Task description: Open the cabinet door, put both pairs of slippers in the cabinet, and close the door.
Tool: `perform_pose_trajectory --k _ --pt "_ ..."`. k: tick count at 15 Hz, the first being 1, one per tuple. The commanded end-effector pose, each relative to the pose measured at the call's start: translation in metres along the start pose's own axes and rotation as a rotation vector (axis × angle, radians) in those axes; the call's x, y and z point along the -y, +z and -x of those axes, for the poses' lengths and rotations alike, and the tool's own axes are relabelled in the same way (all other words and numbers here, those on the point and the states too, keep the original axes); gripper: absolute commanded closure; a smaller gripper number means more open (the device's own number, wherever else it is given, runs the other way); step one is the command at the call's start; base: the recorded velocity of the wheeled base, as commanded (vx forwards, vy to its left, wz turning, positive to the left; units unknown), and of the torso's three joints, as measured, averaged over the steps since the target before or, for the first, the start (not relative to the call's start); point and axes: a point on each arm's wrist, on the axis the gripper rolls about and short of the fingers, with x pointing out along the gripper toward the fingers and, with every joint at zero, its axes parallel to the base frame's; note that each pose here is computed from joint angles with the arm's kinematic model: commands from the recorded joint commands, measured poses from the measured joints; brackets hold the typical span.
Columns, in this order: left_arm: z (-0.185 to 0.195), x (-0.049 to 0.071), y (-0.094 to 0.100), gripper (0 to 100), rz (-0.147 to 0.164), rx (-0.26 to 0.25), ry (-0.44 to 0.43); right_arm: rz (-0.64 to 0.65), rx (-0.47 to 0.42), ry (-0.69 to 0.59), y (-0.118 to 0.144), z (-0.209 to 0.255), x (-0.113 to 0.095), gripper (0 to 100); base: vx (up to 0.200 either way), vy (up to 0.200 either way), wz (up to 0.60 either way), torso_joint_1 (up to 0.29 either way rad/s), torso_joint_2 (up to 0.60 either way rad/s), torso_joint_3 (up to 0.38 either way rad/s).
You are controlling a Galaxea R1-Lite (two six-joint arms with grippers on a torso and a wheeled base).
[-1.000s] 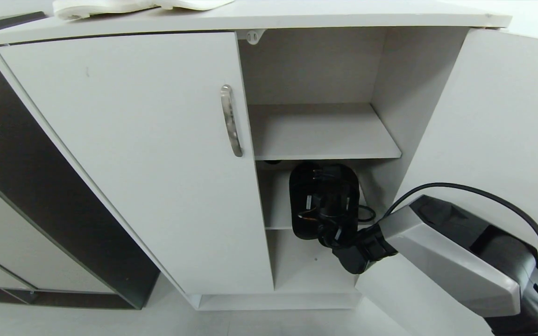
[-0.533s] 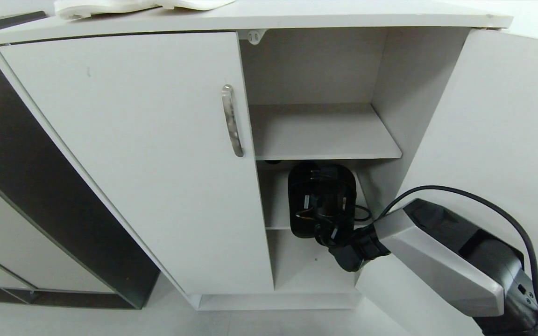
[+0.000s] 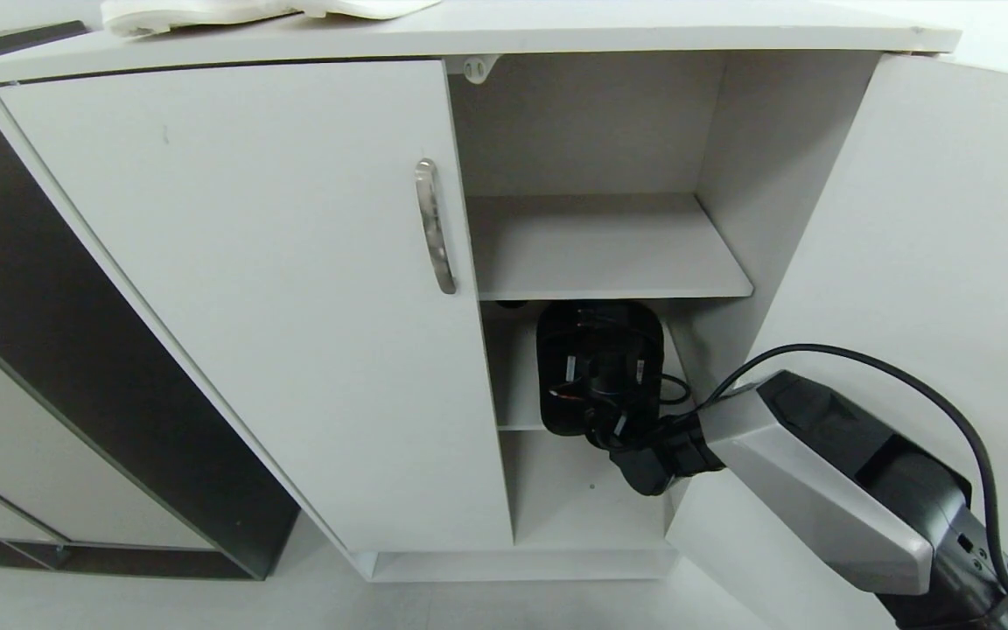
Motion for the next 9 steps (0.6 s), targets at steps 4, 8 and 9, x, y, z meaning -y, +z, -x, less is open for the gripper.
perform_pose_trajectory --k 4,8,9 --pt "-0.0001 0.0 0.0 100 0.002 -0.001 0.001 0.005 0.008 -0.004 -0.0077 -0.0067 -0.0028 100 0.0 0.0 0.0 0.0 0.0 0.0" --pt "-0.0001 0.0 0.0 100 0.002 -0.001 0.0 0.014 -0.005 -0.007 -0.0105 -0.0077 -0.0024 100 0.0 0.0 0.0 0.0 0.0 0.0" --pt "-0.0001 0.0 0.0 100 0.002 -0.001 0.001 0.016 -0.007 -0.008 -0.0122 -0.0079 -0.0023 100 0.0 0.0 0.0 0.0 0.0 0.0"
